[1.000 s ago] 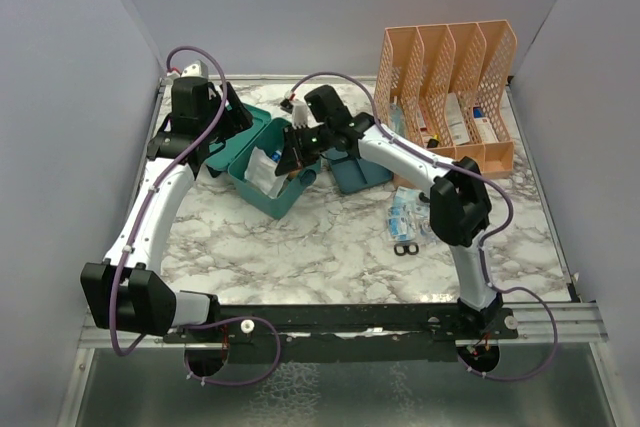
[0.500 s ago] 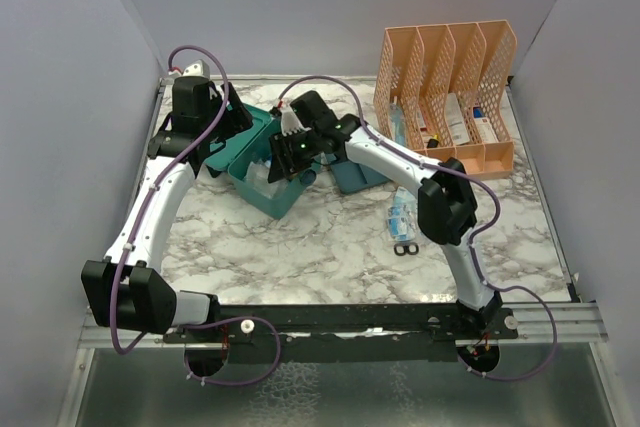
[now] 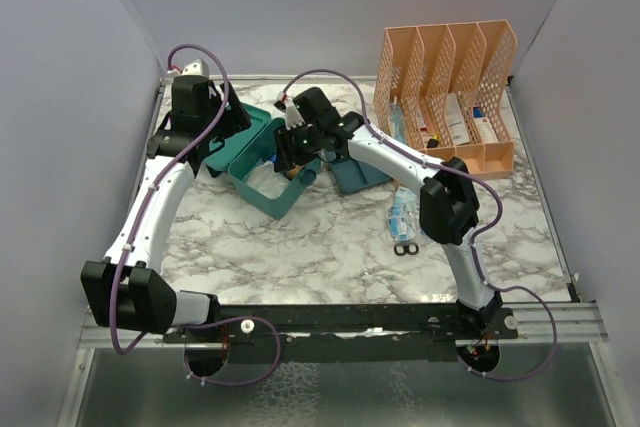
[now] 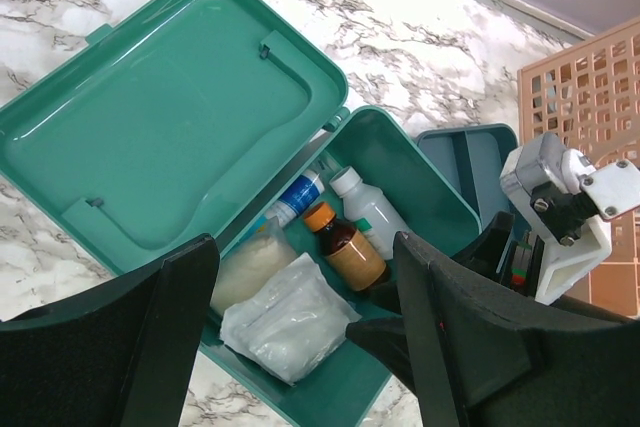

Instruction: Organize the medicine kit

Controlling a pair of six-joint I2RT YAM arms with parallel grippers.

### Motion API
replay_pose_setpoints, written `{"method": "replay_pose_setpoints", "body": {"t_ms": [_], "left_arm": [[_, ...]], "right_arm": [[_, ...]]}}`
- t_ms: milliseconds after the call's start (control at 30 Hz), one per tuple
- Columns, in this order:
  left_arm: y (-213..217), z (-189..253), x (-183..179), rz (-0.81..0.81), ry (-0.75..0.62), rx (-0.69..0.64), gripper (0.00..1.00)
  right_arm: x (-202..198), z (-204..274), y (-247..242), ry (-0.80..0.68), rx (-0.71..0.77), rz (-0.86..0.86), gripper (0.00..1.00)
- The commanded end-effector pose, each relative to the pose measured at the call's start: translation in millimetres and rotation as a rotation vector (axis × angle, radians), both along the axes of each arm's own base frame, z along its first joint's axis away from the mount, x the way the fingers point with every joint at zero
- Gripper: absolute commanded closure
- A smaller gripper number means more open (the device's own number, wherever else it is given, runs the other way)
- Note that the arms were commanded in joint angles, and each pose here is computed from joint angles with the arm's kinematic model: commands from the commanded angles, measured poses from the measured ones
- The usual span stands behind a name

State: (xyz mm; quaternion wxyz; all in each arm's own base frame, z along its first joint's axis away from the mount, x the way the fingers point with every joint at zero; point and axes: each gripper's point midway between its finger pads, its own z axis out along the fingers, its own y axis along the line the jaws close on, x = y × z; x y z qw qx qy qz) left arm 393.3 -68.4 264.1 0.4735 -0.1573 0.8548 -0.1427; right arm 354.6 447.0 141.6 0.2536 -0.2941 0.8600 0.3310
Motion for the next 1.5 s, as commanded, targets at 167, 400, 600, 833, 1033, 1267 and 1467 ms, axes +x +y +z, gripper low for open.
{"method": "replay_pose_setpoints", "body": {"t_ms": [167,400,600,833,1033,1267,1467], "left_arm": [[-40,24,-1,-0.259,-0.118,-0.035,0.27],[-101,0,-27,-0.559,-0.121,0.030,0.35],[-119,-46,-42,-0.562,-0.017,0.069,0.43],[-96,-100,-54,-0.393,0.169,0.096,0.54],[-84,-139,-64,-0.315,0.337,0.121,0.52],[-80,-162,-51,-0.274,0.400,0.167,0.45],[-80,-166,-34,-0.268,0.403,0.207,0.42]], "right_arm": [[29,84,-13,-0.190,0.130,-0.197,0.61],[42,84,-96,-0.152,0.139,-0.575,0.61],[24,60,-166,-0.104,-0.016,-0.830,0.61],[-13,15,-231,0.037,-0.124,-1.003,0.60],[-35,-11,-268,0.085,-0.210,-1.061,0.54],[-43,-28,-285,0.094,-0.260,-1.078,0.48],[-46,-42,-292,0.108,-0.296,-1.070,0.44]]}}
